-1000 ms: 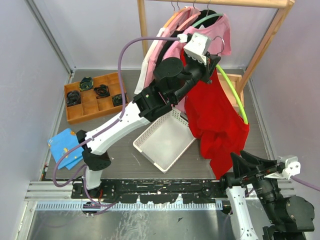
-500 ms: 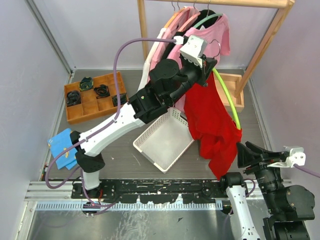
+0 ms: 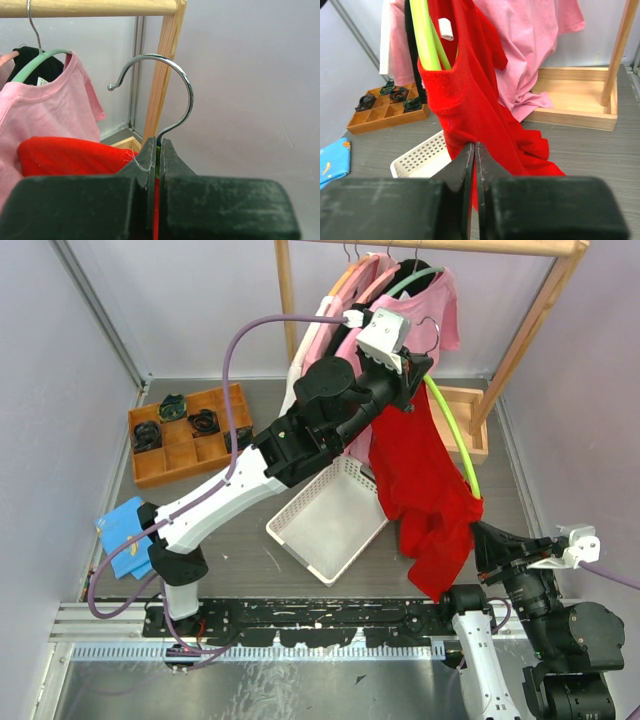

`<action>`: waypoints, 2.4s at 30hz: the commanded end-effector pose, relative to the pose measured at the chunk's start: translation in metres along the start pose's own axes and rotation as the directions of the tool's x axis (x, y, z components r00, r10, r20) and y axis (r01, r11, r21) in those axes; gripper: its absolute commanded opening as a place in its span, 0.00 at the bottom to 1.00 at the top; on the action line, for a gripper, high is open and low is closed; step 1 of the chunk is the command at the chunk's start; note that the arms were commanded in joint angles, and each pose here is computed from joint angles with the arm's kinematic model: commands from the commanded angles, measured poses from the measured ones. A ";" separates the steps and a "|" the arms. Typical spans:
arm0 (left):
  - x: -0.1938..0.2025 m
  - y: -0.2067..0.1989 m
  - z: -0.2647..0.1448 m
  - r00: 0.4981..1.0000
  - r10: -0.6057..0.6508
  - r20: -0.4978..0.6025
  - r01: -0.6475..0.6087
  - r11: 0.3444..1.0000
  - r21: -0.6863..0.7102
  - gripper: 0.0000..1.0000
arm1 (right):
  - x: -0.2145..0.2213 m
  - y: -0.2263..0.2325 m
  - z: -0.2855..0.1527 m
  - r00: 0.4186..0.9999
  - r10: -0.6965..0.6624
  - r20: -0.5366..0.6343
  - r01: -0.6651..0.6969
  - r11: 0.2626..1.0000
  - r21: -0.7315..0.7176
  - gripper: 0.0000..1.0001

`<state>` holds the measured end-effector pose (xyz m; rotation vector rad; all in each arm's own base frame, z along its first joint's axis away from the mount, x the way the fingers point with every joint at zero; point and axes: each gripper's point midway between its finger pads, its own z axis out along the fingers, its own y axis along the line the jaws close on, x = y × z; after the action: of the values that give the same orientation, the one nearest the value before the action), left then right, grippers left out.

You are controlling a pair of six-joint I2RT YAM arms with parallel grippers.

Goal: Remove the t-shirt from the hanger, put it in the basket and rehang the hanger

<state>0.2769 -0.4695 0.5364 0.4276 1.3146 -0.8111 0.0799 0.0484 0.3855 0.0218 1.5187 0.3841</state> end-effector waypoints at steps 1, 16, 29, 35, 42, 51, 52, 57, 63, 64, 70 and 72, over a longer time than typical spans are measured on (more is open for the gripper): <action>-0.057 0.001 -0.007 0.987 -0.060 0.148 0.059 0.998 0.010 0.00 | -0.015 0.014 -0.002 0.998 -0.016 0.068 0.021 0.997 -0.072 0.03; -0.056 0.003 -0.003 0.987 -0.059 0.149 0.061 0.998 -0.010 0.00 | -0.006 0.013 -0.021 0.998 -0.036 0.056 0.039 0.998 -0.055 0.43; -0.053 0.001 -0.004 0.988 -0.066 0.139 0.066 0.998 0.004 0.00 | -0.025 0.011 -0.004 0.994 -0.054 0.091 0.059 0.997 -0.050 0.49; -0.051 0.001 -0.004 0.988 -0.068 0.137 0.069 0.998 0.003 0.00 | -0.027 0.012 0.003 0.994 -0.055 0.096 0.060 0.996 -0.058 0.21; -0.059 0.003 0.000 0.984 -0.076 0.159 0.080 0.997 -0.014 0.00 | -0.002 0.012 -0.004 0.999 -0.020 0.035 0.023 0.997 -0.074 0.01; -0.076 0.008 -0.003 0.975 -0.094 0.202 0.104 0.994 -0.041 0.00 | 0.046 0.015 -0.026 0.995 0.078 -0.059 -0.083 0.993 -0.088 0.01; -0.078 0.008 -0.003 0.974 -0.096 0.205 0.107 0.993 -0.042 0.00 | 0.049 0.015 -0.027 0.994 0.087 -0.065 -0.092 0.992 -0.085 0.01; -0.083 0.007 -0.004 0.972 -0.108 0.210 0.118 0.992 -0.035 0.00 | 0.059 0.014 -0.031 0.992 0.101 -0.080 -0.108 0.991 -0.078 0.01; -0.074 0.000 -0.004 0.976 -0.113 0.187 0.115 0.993 0.005 0.00 | 0.047 0.013 -0.030 0.996 0.073 -0.059 -0.077 0.995 -0.067 0.08; -0.071 -0.001 -0.004 0.977 -0.113 0.181 0.112 0.994 0.014 0.00 | 0.042 0.013 -0.031 0.997 0.061 -0.049 -0.064 0.996 -0.061 0.16; -0.055 -0.005 -0.010 0.985 -0.087 0.147 0.084 0.996 0.029 0.00 | 0.000 -0.002 -0.034 0.999 -0.026 0.019 0.025 0.998 0.055 0.39; -0.053 -0.005 -0.012 0.987 -0.079 0.141 0.076 0.997 0.030 0.00 | -0.013 -0.010 -0.036 0.998 -0.046 0.034 0.042 0.993 0.114 0.40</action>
<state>0.2766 -0.4798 0.5313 0.4061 1.3332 -0.8521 0.0386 0.0516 0.3703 0.0302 1.5183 0.4031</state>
